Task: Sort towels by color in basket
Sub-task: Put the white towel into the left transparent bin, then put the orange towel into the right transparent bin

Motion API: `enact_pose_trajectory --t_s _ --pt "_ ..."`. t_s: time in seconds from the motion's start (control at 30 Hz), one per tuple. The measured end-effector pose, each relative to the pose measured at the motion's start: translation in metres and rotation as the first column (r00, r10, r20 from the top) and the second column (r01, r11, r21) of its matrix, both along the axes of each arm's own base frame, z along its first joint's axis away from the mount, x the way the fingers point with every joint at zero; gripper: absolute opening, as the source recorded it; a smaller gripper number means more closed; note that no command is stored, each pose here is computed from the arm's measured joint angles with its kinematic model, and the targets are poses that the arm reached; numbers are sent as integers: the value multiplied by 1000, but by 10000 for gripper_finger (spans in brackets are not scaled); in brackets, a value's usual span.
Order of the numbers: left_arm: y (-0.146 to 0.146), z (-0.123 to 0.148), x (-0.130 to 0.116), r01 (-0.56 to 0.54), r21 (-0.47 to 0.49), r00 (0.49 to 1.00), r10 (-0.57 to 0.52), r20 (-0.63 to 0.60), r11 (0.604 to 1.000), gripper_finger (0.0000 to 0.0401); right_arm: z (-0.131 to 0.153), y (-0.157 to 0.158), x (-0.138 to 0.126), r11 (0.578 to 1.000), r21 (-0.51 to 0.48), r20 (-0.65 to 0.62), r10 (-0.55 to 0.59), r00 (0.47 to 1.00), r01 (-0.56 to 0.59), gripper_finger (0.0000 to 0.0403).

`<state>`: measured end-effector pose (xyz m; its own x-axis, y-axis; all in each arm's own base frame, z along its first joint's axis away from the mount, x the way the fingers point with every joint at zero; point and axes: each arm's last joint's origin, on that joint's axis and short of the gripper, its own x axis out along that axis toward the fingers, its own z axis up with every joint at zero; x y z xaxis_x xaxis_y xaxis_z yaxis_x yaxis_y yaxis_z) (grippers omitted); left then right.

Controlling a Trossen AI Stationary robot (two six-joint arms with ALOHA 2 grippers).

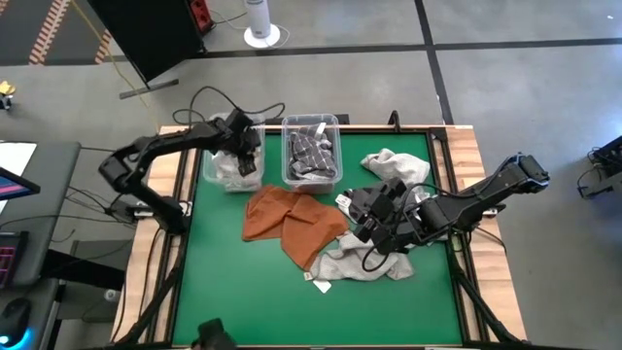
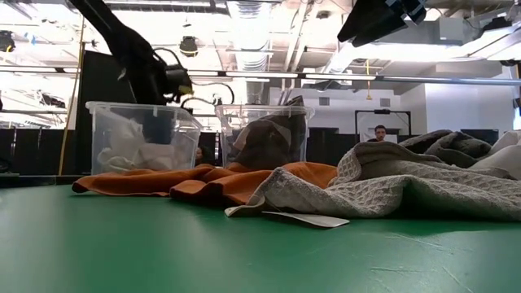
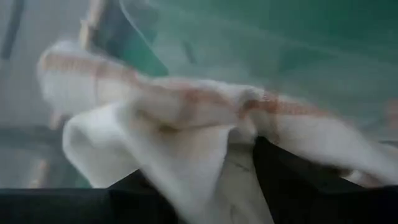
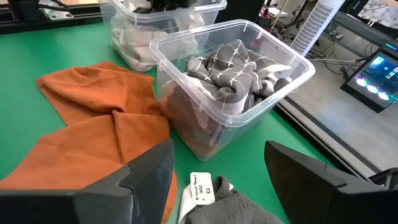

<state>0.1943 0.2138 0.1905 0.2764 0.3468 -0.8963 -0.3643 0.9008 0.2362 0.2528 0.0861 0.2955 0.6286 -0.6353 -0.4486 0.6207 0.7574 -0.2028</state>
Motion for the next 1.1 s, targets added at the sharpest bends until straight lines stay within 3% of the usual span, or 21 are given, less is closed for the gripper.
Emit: enact_pose_trajectory --t_s 0.1,0.27,0.57,0.7,0.83,0.97,1.1 --pt "1 -14 -4 -27 -77 997 21 -75 997 183 0 0 0 1000 -1 0 2 1000 -2 281" --pt "4 3 -1 -70 -78 993 61 -103 995 183 0 0 0 1000 -1 1 2 1000 -2 281" --pt "-3 80 0 -53 74 999 53 13 996 183 0 0 0 1000 -2 -1 3 1000 -3 281" --pt "-8 93 -6 -78 116 995 71 65 990 183 0 0 0 1000 -2 -1 3 1000 -3 281" --pt "-11 82 -8 -108 76 993 104 55 991 183 0 0 0 1000 -1 -1 3 1000 -3 281" --pt "-22 70 -9 -78 -48 996 79 28 996 183 0 0 0 1000 9 -6 10 1000 -10 281" --pt "-39 83 -11 -51 -56 998 52 17 997 183 0 0 0 1000 6 -14 14 1000 -14 281"
